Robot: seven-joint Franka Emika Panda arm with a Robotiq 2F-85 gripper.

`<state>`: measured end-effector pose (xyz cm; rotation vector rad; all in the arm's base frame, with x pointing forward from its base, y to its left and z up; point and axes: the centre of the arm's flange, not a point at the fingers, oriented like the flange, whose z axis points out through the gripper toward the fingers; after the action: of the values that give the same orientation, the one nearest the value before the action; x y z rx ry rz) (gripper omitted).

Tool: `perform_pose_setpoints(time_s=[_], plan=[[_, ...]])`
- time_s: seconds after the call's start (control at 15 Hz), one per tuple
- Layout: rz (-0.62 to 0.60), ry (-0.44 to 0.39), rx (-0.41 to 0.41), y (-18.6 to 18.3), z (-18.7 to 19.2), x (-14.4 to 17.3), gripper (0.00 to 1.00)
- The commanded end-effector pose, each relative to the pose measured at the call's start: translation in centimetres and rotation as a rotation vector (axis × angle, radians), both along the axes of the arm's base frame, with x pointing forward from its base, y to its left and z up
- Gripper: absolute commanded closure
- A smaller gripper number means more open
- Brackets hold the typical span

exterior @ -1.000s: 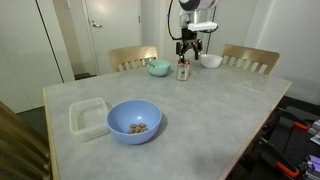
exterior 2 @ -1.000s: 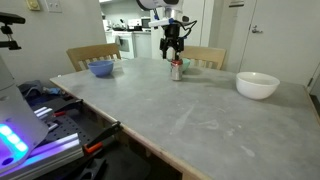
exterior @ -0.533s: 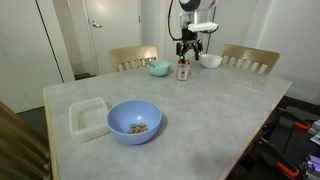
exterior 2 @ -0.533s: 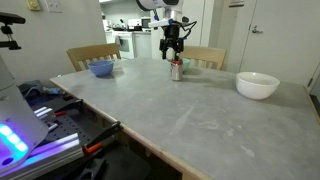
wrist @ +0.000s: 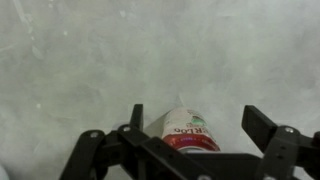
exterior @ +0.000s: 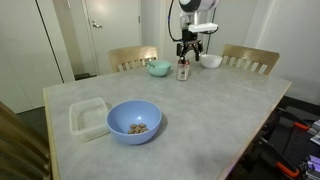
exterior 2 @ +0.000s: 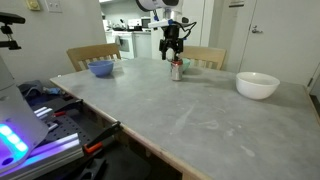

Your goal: Pick up the can from the table and move it to the right.

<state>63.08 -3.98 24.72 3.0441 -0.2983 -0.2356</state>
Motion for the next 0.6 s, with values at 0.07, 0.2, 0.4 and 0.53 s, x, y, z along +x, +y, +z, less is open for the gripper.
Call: perform_pose_setpoints(time_s=[0.07, 0.2, 0.4, 0.53], plan=[[-0.010, -0.009, 0.017, -0.15, -0.44, -0.52, 0.00], [-0.007, -0.005, 0.014, -0.11, -0.53, -0.50, 0.00], [-0.021, -0.032, 0.018, -0.42, -0.61, -0.20, 0.00], [-0.028, -0.058, 0.018, -0.74, -0.56, 0.42, 0.00]])
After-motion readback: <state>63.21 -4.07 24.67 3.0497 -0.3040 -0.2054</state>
